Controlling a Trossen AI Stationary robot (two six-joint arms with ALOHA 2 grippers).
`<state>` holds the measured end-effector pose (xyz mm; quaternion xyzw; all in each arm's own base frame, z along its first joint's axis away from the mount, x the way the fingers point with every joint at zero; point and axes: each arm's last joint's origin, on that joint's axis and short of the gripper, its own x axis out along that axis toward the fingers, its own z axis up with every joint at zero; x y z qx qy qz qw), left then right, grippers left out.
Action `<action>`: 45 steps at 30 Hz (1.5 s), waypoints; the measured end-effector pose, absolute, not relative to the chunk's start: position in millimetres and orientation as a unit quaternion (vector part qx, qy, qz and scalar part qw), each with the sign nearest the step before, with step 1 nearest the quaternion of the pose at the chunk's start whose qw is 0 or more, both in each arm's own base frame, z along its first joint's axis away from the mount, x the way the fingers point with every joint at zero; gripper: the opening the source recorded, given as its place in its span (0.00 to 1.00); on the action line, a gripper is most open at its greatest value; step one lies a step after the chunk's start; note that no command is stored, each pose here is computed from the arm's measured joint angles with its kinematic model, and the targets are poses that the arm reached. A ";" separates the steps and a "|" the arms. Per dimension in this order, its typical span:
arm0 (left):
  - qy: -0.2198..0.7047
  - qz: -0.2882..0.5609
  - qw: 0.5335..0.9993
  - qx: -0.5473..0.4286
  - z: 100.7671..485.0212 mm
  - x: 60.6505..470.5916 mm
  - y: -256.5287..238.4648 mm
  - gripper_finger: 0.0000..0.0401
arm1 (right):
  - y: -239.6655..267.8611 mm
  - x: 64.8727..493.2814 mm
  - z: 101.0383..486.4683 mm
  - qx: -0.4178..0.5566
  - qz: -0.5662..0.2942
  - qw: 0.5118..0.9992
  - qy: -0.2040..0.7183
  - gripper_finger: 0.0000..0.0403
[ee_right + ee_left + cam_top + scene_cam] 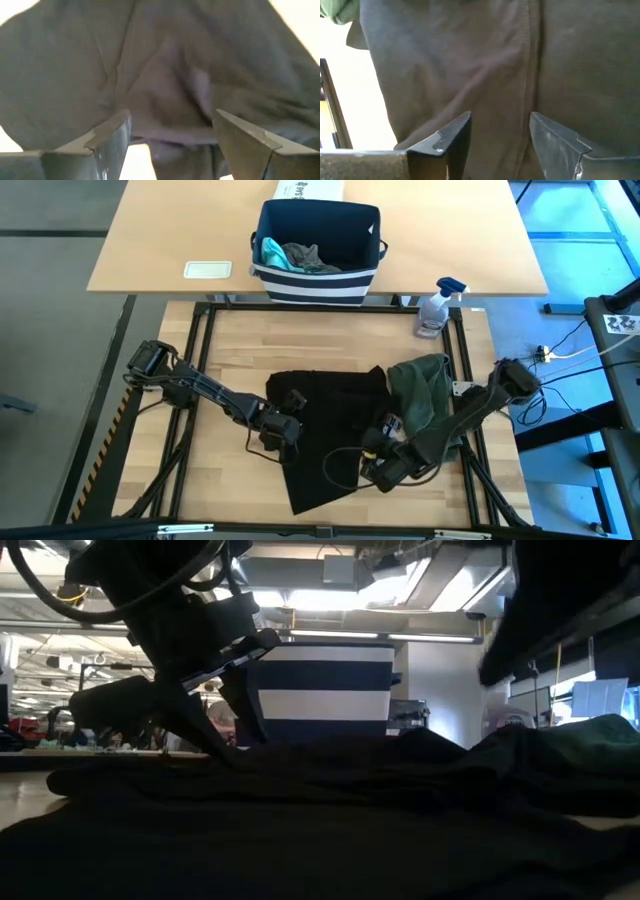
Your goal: Fold Laundry from Bin
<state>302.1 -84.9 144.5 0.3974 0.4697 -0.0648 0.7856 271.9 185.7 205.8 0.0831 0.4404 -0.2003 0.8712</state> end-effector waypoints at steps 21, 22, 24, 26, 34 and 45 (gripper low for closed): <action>0.454 -0.090 0.778 0.425 145.7 304.4 -86.0 0.49 | 135.3 243.4 192.0 0.186 -0.124 0.921 0.319 0.70; 0.454 -0.094 0.776 0.427 145.6 304.4 -85.9 0.49 | 129.9 247.6 191.0 0.186 -0.118 0.919 0.328 0.70; 0.453 -0.097 0.775 0.430 145.6 304.4 -86.1 0.49 | 120.1 257.0 189.9 0.187 -0.098 0.918 0.336 0.70; 0.453 -0.097 0.775 0.429 145.6 304.4 -86.1 0.49 | 110.3 263.3 189.9 0.182 -0.081 0.918 0.344 0.70; 0.452 -0.100 0.779 0.423 145.6 304.6 -86.4 0.49 | 80.7 276.5 184.8 0.168 -0.063 0.912 0.369 0.69; 0.447 -0.101 0.782 0.422 144.4 307.2 -84.5 0.49 | 84.4 287.5 150.1 0.152 -0.050 0.894 0.418 0.69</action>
